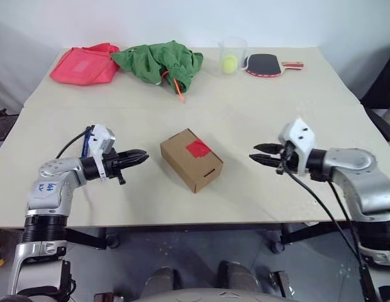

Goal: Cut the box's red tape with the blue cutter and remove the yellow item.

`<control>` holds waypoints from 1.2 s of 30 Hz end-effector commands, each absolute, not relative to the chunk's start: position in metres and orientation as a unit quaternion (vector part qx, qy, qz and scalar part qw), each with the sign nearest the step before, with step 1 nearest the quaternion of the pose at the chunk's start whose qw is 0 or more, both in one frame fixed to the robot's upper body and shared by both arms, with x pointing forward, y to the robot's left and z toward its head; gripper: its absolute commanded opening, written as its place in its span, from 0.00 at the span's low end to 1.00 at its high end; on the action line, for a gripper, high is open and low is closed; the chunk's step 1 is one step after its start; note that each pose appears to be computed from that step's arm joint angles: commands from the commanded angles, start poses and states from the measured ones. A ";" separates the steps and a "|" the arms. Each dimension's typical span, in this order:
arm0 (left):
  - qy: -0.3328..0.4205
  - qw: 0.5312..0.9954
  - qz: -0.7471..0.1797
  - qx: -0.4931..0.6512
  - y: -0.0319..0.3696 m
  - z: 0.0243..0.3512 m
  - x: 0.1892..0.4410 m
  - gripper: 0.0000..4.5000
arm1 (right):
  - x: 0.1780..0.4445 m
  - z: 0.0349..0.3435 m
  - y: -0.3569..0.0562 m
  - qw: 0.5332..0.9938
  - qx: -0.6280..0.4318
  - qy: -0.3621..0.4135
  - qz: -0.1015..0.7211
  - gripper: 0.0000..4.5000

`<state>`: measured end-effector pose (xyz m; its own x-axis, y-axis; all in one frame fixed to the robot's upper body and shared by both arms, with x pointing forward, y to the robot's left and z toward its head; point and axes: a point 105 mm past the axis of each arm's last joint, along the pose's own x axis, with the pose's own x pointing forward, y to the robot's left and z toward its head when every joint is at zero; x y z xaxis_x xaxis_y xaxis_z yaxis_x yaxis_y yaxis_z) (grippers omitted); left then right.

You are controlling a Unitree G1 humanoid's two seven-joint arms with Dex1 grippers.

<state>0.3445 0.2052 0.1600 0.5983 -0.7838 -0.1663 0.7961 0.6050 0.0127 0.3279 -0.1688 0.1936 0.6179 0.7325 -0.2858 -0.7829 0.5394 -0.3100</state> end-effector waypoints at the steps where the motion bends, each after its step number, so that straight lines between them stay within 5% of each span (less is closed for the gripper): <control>1: 0.058 0.904 -0.422 0.046 0.217 0.175 0.344 0.41 | 0.314 0.209 -0.169 0.862 -0.205 0.031 0.463 0.58; 6: 0.069 0.912 -0.400 0.055 0.233 0.177 0.336 0.74 | 0.306 0.206 -0.175 0.847 -0.190 0.034 0.495 0.96; 10: 0.067 0.924 -0.371 0.066 0.251 0.185 0.329 0.99 | 0.302 0.203 -0.179 0.835 -0.188 0.040 0.516 1.00; 19: 0.070 0.957 -0.261 0.106 0.294 0.191 0.318 0.99 | 0.306 0.212 -0.185 0.835 -0.177 0.006 0.521 1.00; 26: 0.173 0.982 0.001 0.077 0.327 0.191 0.338 0.99 | 0.312 0.225 -0.181 0.833 -0.175 -0.009 0.524 1.00; 36: 0.232 0.971 0.054 -0.009 0.323 0.166 0.361 0.99 | 0.307 0.228 -0.173 0.825 -0.175 -0.010 0.538 1.00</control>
<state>0.3595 0.3173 0.1619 0.8846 0.0713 -0.4609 -0.0810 0.9967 -0.0011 0.3123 -0.1768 0.2173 0.4330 0.8812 -0.1898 -0.8867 0.3786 -0.2654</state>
